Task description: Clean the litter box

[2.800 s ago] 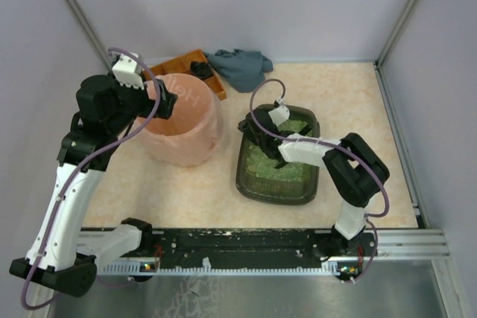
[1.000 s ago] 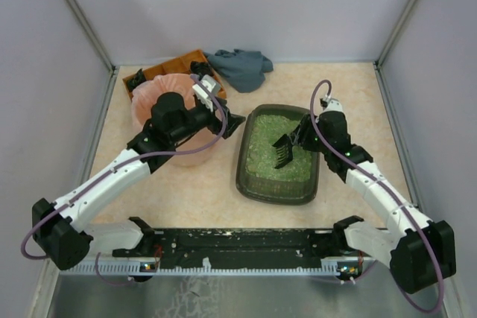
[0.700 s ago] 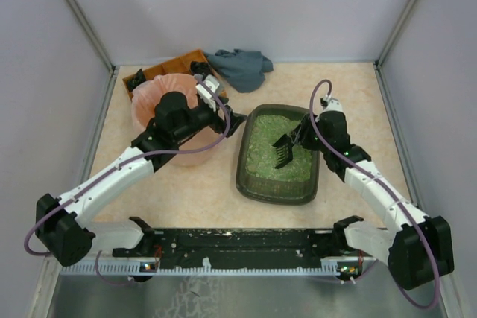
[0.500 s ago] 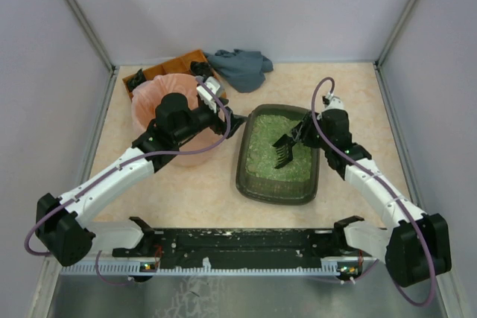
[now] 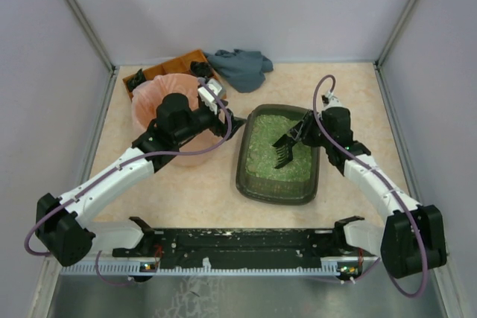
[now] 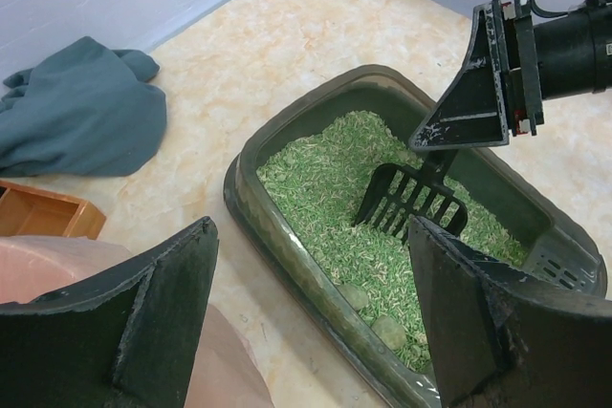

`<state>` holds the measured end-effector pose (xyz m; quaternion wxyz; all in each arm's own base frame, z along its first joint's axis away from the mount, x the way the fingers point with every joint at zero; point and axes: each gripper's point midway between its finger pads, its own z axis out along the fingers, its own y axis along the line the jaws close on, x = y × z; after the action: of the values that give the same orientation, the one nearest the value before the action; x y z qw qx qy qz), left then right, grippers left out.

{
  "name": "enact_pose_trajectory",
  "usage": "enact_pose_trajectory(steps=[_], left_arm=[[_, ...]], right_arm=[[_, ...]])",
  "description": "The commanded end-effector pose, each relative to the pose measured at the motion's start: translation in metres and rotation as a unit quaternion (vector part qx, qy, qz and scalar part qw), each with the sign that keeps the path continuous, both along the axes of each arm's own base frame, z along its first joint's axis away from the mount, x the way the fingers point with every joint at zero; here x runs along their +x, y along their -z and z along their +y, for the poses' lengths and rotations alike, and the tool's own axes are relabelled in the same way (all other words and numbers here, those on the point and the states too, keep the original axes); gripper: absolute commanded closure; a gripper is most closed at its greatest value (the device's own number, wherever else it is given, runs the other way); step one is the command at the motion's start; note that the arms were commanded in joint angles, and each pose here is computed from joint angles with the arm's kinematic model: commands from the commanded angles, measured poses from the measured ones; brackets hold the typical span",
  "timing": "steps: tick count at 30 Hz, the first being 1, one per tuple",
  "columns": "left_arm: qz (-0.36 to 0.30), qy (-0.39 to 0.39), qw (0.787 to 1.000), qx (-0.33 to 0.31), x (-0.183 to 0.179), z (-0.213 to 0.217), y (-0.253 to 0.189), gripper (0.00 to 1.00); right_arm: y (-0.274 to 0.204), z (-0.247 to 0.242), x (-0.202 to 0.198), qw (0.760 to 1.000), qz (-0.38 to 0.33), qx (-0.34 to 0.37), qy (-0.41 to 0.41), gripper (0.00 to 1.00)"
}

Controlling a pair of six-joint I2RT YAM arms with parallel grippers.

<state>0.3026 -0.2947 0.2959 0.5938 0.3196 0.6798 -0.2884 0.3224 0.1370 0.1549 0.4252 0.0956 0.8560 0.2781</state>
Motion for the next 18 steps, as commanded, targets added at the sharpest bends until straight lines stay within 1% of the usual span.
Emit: enact_pose_trajectory(steps=[1, 4, 8, 13, 14, 18], left_arm=[[-0.018, 0.006, 1.0, -0.006, -0.003, 0.0, -0.014, 0.15], [-0.019, 0.003, 1.0, -0.005, -0.002, 0.001, -0.014, 0.15], [-0.018, 0.003, 1.0, -0.005, -0.002, 0.001, -0.013, 0.16], [-0.018, 0.0, 1.0, -0.004, -0.001, 0.002, -0.013, 0.16], [-0.018, 0.0, 1.0, -0.004, -0.001, 0.002, -0.013, 0.16], [-0.016, -0.005, 1.0, -0.003, 0.001, 0.003, -0.012, 0.16]], right_arm=[[-0.006, 0.005, 0.008, 1.0, -0.016, 0.011, -0.011, 0.61], [-0.002, 0.005, 0.008, 1.0, -0.01, 0.008, -0.014, 0.66], [-0.003, 0.001, 0.009, 1.0, -0.012, -0.006, -0.012, 0.76], [-0.014, -0.004, 0.007, 0.999, -0.024, -0.031, -0.014, 0.98], [-0.021, -0.005, 0.007, 0.999, -0.034, -0.038, -0.012, 1.0], [-0.047, -0.014, 0.009, 0.995, -0.054, -0.088, 0.002, 1.0]])
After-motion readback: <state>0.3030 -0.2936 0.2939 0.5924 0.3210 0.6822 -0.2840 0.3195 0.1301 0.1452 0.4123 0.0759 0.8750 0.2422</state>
